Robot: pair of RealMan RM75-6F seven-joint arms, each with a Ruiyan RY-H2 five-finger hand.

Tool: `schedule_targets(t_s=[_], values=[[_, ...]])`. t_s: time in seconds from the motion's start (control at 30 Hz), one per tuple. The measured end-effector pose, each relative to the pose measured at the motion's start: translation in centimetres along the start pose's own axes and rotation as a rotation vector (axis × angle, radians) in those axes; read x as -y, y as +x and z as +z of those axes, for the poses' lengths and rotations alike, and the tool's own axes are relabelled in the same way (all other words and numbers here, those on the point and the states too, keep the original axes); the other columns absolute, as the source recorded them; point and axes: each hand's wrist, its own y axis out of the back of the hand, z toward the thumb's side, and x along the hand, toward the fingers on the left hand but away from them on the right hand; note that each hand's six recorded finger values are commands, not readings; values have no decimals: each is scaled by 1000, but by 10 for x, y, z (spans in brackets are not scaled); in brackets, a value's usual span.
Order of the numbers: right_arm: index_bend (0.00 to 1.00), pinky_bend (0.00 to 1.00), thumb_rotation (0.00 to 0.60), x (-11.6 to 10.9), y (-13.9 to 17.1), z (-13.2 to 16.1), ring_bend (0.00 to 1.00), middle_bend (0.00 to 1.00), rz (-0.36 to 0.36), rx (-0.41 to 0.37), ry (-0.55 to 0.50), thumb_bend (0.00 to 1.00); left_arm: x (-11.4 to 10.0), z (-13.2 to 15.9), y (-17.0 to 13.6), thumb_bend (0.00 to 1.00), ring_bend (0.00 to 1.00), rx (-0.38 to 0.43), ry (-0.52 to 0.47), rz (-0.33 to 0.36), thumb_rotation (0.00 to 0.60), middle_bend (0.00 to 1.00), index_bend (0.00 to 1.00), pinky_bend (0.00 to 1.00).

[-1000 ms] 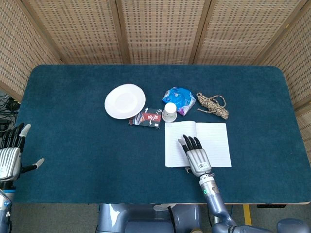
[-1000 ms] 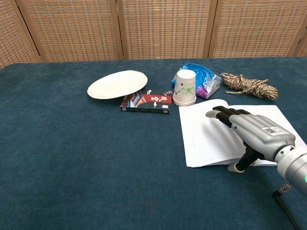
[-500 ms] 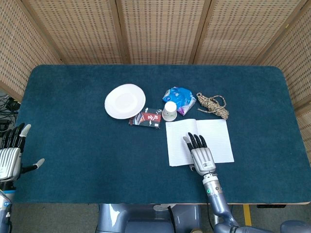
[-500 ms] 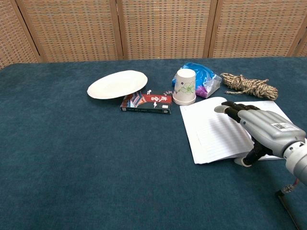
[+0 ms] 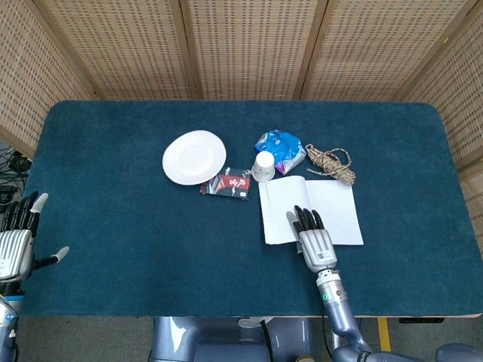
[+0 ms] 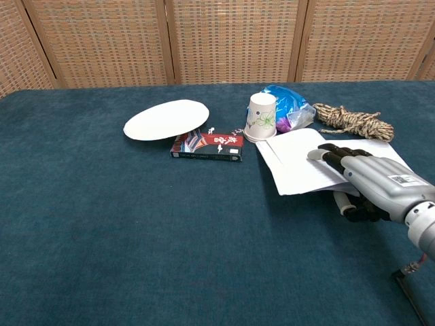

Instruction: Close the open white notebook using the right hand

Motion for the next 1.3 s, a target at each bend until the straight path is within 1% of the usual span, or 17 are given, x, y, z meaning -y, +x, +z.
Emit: schedule_targets(t_s=[0.2,0.37,0.5,0.73,0.9,1.0,1.13,1.3], values=[[59,0,600,-5,0,-2,0,0,-7,14,-31,756,0,0,0,81,0,0,0,0,600,0,0,0],[65,0,600,-11,3,-5,0,0,1,44,-132,752,0,1,-1,81,0,4,0,0,600,0,0,0],[118,0,600,-19,4,-12,0,0,0,80,-208,746,0,2,-1,81,0,6,0,3,600,0,0,0],[156,0,600,-26,5,-20,0,0,6,132,-305,727,-1,3,-2,82,0,11,0,3,600,0,0,0],[157,0,600,-30,5,-28,0,0,12,182,-362,709,-1,4,-3,81,0,14,0,4,600,0,0,0],[157,0,600,-35,4,-31,0,0,-1,205,-393,693,-1,4,-3,81,0,13,0,4,600,0,0,0],[157,0,600,-49,3,-36,0,0,-37,232,-423,685,0,4,-3,82,0,16,2,2,600,0,0,0],[156,0,600,-60,3,-41,0,0,-62,248,-446,675,0,5,-3,81,0,19,1,2,600,0,0,0]])
